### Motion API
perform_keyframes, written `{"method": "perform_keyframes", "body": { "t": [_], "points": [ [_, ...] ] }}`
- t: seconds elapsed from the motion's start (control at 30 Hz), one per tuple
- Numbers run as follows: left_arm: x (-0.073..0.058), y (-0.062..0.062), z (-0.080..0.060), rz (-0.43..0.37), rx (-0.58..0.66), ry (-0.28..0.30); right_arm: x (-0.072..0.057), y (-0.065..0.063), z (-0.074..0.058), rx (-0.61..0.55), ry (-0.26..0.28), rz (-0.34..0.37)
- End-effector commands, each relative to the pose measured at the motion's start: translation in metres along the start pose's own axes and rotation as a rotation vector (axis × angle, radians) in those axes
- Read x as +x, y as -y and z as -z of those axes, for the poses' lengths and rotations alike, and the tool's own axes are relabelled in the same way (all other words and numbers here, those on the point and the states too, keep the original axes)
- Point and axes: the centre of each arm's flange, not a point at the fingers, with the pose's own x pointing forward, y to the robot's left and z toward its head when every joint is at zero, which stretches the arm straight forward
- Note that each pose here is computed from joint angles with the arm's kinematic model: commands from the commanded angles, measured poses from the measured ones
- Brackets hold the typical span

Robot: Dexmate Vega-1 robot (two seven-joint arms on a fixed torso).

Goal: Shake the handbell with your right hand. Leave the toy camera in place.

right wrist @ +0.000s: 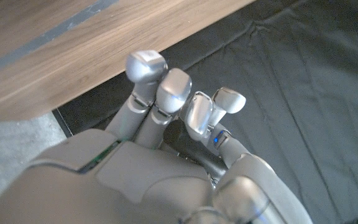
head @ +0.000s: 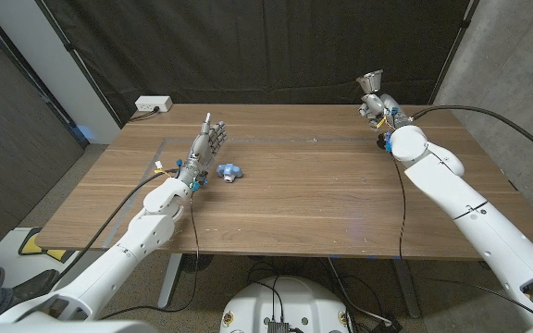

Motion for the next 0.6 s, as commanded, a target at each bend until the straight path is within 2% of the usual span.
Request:
{"method": "perform_keyframes", "body": {
  "t": [0.03, 0.1, 0.2, 0.3, 0.47, 0.53, 0.6],
  "points": [
    [0.004, 0.004, -0.004, 0.016, 0.012, -0.007, -0.003, 0.006, 0.032, 0.626, -0.066, 0.008],
    [0.005, 0.005, -0.004, 0.021, 0.014, -0.009, -0.001, 0.003, 0.038, 0.756, -0.079, -0.027],
    [0.007, 0.005, -0.004, 0.022, 0.014, -0.009, 0.000, -0.002, 0.046, 0.883, -0.097, -0.058],
    [0.007, 0.006, -0.004, 0.022, 0.014, -0.011, 0.000, -0.004, 0.051, 0.933, -0.113, -0.069],
    [0.009, 0.007, -0.004, 0.024, 0.014, -0.017, 0.000, -0.003, 0.053, 0.852, -0.124, -0.020],
    [0.010, 0.007, -0.003, 0.026, 0.018, -0.020, -0.001, 0.000, 0.050, 0.754, -0.118, 0.038],
    [0.010, 0.007, -0.004, 0.026, 0.022, -0.023, -0.003, 0.003, 0.044, 0.596, -0.099, 0.121]
  ]
}}
